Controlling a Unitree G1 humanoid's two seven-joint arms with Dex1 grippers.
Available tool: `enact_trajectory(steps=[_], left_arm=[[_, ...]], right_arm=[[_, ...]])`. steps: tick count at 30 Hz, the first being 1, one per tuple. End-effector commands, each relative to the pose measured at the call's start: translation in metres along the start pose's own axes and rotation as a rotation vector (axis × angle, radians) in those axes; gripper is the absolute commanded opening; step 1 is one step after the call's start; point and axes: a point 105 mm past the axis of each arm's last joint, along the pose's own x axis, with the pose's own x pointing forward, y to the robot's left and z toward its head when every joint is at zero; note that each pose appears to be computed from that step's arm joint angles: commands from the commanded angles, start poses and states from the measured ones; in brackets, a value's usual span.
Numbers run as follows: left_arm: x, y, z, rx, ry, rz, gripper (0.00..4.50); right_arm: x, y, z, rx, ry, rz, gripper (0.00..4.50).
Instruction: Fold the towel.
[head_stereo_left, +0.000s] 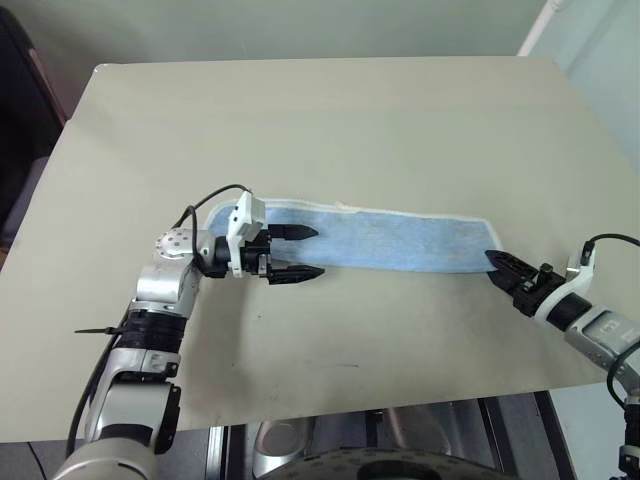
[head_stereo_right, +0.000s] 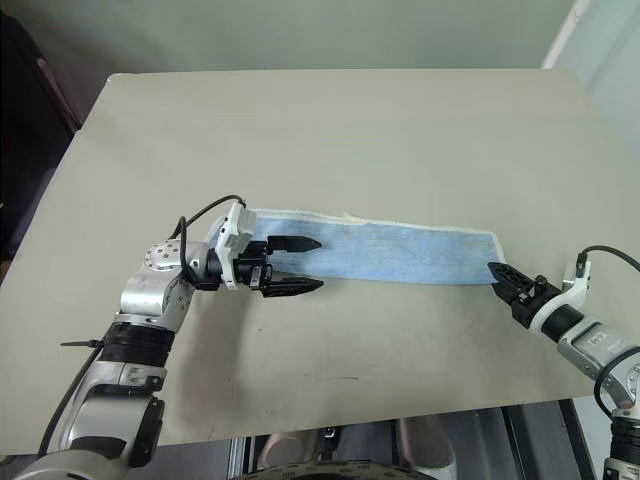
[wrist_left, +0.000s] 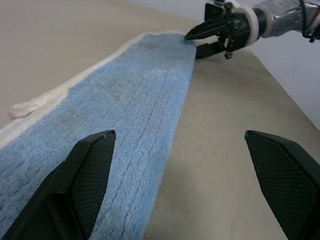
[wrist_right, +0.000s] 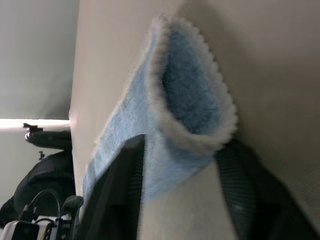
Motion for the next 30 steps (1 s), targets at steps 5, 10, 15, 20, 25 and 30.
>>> enact_trajectory(steps=[5, 10, 15, 20, 25, 30], left_arm=[[-0.009, 0.003, 0.007, 0.071, 0.031, -0.014, 4.50], [-0.014, 0.010, 0.010, 0.091, 0.030, 0.018, 4.50], [-0.014, 0.009, 0.011, 0.094, 0.022, 0.021, 4.50], [-0.011, 0.010, 0.020, 0.093, -0.013, 0.020, 4.50], [-0.010, 0.012, 0.032, 0.078, -0.067, 0.022, 4.50], [-0.007, 0.014, 0.036, 0.082, -0.074, 0.021, 4.50]], right_arm=[[-0.007, -0.001, 0.007, -0.007, -0.061, 0.014, 0.02], [-0.024, -0.027, 0.012, 0.007, -0.102, -0.049, 0.02], [-0.049, -0.038, 0.031, -0.002, -0.169, -0.072, 0.02], [-0.069, -0.038, 0.042, -0.045, -0.186, -0.075, 0.02], [-0.080, -0.036, 0.052, -0.081, -0.202, -0.079, 0.02], [-0.090, -0.030, 0.063, -0.147, -0.212, -0.095, 0.02]])
